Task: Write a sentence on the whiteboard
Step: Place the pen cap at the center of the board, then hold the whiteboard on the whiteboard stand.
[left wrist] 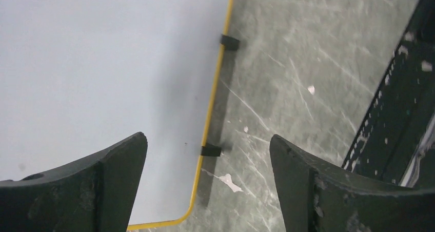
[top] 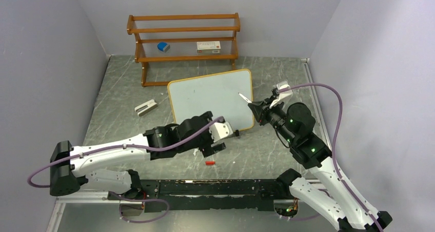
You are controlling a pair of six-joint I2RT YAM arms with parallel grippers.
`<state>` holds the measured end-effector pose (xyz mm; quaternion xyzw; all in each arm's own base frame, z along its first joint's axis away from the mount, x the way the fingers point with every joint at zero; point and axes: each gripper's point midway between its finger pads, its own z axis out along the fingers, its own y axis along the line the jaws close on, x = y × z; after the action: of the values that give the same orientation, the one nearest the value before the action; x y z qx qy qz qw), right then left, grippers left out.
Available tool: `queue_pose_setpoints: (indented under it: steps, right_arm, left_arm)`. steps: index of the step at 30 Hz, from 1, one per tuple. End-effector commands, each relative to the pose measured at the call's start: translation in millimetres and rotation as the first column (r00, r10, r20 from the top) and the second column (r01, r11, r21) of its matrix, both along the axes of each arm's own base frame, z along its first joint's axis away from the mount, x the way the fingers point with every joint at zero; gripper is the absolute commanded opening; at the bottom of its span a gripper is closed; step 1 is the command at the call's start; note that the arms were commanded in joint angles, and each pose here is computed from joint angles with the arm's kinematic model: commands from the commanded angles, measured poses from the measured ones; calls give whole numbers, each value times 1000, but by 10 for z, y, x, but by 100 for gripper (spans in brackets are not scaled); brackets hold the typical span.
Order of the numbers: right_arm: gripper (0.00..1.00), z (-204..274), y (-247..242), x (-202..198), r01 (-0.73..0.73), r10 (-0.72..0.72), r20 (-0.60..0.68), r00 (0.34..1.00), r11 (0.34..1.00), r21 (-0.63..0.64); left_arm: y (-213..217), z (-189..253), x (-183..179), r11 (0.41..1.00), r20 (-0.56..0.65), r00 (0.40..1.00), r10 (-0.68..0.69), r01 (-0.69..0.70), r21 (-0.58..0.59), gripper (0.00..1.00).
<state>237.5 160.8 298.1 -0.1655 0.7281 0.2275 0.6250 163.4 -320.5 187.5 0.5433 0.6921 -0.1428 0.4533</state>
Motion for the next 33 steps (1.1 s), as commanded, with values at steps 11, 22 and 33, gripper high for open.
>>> queue_pose_setpoints:
  steps: [11,22,33]
  right_arm:
    - [0,350,21,22,-2,-2,62,998,998,63]
    - [0,360,139,47,-50,46,63,997,997,64]
    - [0,192,437,148,-166,165,50,985,986,25]
  left_arm:
    - [640,1213,930,855,-24,910,414,-397,-334,93]
    - [1324,1651,1522,749,-118,869,481,-477,-459,93]
    - [1845,1239,1899,657,-360,877,317,-477,-584,85]
